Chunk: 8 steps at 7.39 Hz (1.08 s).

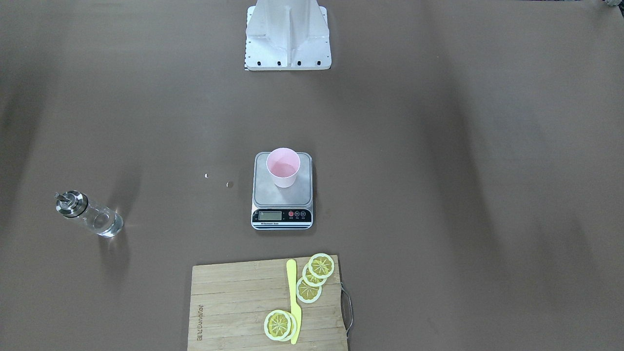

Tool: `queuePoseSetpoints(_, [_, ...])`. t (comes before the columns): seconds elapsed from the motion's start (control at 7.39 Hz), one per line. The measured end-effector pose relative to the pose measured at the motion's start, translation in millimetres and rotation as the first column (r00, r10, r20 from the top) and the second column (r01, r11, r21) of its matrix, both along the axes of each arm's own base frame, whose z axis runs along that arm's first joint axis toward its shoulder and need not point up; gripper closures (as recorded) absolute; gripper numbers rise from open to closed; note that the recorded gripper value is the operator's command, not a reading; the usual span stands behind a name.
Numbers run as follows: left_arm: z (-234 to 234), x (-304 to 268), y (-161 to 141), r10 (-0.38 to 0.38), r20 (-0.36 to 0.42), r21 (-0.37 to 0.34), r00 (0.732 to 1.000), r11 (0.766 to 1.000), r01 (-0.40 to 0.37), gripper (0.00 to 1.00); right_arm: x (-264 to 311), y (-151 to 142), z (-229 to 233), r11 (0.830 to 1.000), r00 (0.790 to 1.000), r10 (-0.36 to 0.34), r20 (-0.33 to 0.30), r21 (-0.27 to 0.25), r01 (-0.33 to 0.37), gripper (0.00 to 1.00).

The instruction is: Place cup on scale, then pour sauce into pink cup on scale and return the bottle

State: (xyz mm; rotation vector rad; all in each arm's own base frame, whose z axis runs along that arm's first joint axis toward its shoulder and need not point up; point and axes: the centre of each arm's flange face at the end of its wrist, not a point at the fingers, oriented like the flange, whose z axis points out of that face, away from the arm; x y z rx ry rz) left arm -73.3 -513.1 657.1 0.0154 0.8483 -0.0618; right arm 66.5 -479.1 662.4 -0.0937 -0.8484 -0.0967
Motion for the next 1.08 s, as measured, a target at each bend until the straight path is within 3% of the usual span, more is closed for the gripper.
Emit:
queuePoseSetpoints(0.41, [-0.9,-3.0,-2.8,-0.003,0.058,0.019,0.998,1.0,0.002,0.01,1.1,-7.5,-18.1,1.0,1.0,0.009,-0.004,0.029,-0.009,0.0])
queuePoseSetpoints(1.08, [-0.4,-3.0,-3.9,-0.001,0.065,0.02,0.998,1.0,-0.001,0.01,1.2,-8.1,-28.2,0.999,1.0,0.015,-0.003,0.044,-0.014,0.0])
